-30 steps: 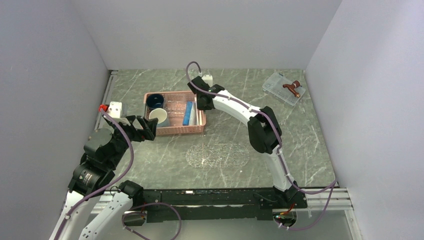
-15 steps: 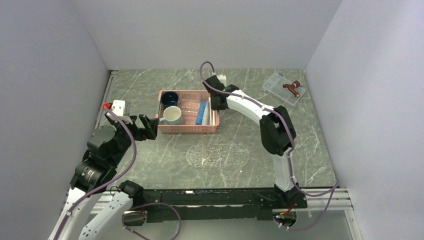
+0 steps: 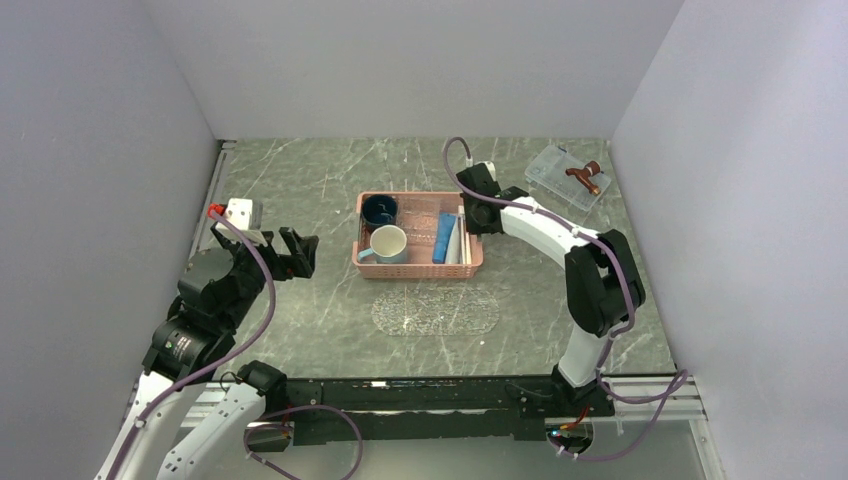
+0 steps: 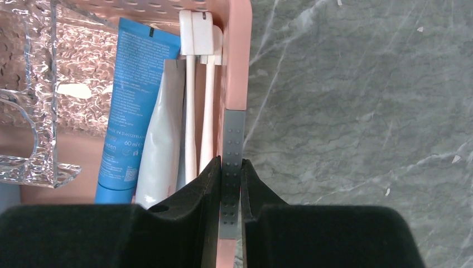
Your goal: Prepare toiletry sets of a toothbrush and toothpaste on the tray
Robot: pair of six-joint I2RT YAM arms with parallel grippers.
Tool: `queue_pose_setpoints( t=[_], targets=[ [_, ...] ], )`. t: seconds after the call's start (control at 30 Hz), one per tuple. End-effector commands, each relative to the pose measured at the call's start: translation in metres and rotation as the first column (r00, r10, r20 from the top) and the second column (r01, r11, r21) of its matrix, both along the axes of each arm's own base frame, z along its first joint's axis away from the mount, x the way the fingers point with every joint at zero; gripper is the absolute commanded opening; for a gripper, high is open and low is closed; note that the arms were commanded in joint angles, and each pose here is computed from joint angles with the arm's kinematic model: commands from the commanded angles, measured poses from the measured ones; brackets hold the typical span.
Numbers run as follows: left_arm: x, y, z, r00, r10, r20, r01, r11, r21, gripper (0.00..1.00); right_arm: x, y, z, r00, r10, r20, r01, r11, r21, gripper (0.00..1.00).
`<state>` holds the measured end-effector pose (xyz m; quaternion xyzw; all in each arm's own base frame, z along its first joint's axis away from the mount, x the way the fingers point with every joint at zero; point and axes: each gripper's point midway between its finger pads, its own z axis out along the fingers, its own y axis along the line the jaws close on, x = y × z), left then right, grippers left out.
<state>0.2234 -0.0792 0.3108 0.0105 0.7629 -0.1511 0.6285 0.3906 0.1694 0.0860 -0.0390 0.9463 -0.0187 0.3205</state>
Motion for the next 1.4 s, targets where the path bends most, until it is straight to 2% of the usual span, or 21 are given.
queue_pose_setpoints(
  t=[0.0,0.37,0.8,0.83,0.93,1.13,1.37],
  targets=[
    [0.002,0.002,0.006,1.0,0.014,0.021,-0.014,1.0,-0.008,0.99,0.004,-0.013,0.015,0.998,0.008,0.058,-0.008,1.0,-0.008,0.0],
    [0.003,0.002,0.004,1.0,0.014,0.016,-0.014,1.0,-0.003,0.99,0.022,-0.05,0.016,0.993,-0.106,0.056,0.106,0.994,0.007,0.0],
    [0.003,0.001,0.005,1.0,0.009,0.018,-0.009,1.0,-0.003,0.99,0.029,-0.061,0.014,0.987,-0.154,0.035,0.153,0.988,0.032,0.0],
    [0.003,0.001,0.005,1.0,0.009,0.017,-0.009,1.0,-0.004,0.99,0.029,-0.061,0.016,0.987,-0.154,0.036,0.153,0.988,0.031,0.04],
    [0.003,0.0,0.005,1.0,0.004,0.017,-0.004,1.0,-0.005,0.99,0.03,-0.061,0.023,0.987,-0.155,0.046,0.154,0.988,0.034,0.3],
    [0.003,-0.001,0.005,1.0,0.001,0.015,-0.001,1.0,-0.005,0.99,0.032,-0.063,0.039,0.985,-0.165,0.06,0.163,0.986,0.03,0.45],
    [0.002,-0.001,0.007,1.0,0.0,0.022,0.0,1.0,-0.008,0.99,0.033,-0.052,0.078,0.979,-0.164,0.123,0.157,0.986,0.064,0.51]
  ],
)
